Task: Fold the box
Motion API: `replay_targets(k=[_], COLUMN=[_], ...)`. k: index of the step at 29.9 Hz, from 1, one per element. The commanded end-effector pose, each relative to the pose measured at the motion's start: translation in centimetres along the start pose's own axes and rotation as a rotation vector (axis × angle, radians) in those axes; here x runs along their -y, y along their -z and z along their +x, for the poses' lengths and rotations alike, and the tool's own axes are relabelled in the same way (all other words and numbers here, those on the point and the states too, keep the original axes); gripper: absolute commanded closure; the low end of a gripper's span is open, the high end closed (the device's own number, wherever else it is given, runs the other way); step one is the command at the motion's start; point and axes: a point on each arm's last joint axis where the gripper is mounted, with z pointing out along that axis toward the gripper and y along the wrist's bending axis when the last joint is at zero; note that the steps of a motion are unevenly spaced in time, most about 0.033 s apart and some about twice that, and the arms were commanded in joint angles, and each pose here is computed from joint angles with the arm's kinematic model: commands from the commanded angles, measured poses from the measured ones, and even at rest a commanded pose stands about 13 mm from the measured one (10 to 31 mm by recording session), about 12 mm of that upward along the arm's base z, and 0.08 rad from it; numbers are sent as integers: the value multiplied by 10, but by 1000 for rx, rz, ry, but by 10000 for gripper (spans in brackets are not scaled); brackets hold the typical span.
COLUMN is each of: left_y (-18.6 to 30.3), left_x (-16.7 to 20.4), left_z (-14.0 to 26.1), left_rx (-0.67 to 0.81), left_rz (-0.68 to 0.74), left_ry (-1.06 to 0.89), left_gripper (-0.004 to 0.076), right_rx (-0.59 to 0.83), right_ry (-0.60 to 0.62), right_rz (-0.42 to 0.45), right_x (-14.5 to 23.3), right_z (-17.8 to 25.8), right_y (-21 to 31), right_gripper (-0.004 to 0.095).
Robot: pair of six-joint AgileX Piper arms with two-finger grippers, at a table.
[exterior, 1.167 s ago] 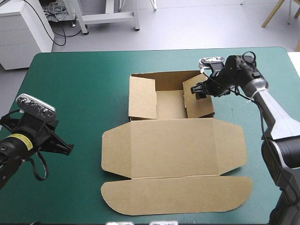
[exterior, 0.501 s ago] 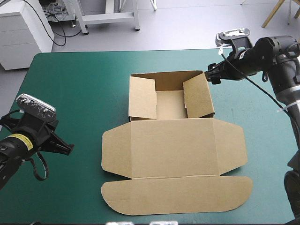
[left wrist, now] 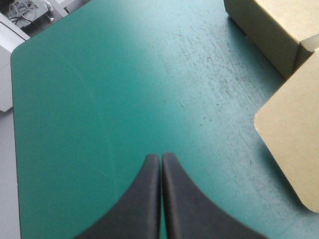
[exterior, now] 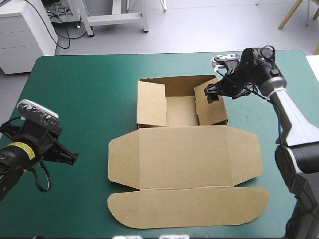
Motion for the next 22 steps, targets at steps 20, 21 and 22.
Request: replay_targets(k=[20, 21, 22], left_y=[6, 6, 6], left_x=[-2, -2, -2], left_z=[-10, -10, -10], left_rx=[84, 84, 84], left_rz=[-8, -8, -8], left_ry=[7, 9, 9], left_gripper=[734, 734, 734], right_rx=[189, 228, 261], right_ry=[29, 23, 18], right_rz=[38, 49, 62], right_x=[9, 14, 19], right_z=[-24, -26, -27], right_y=[24, 37, 50], right_gripper=[927, 927, 927])
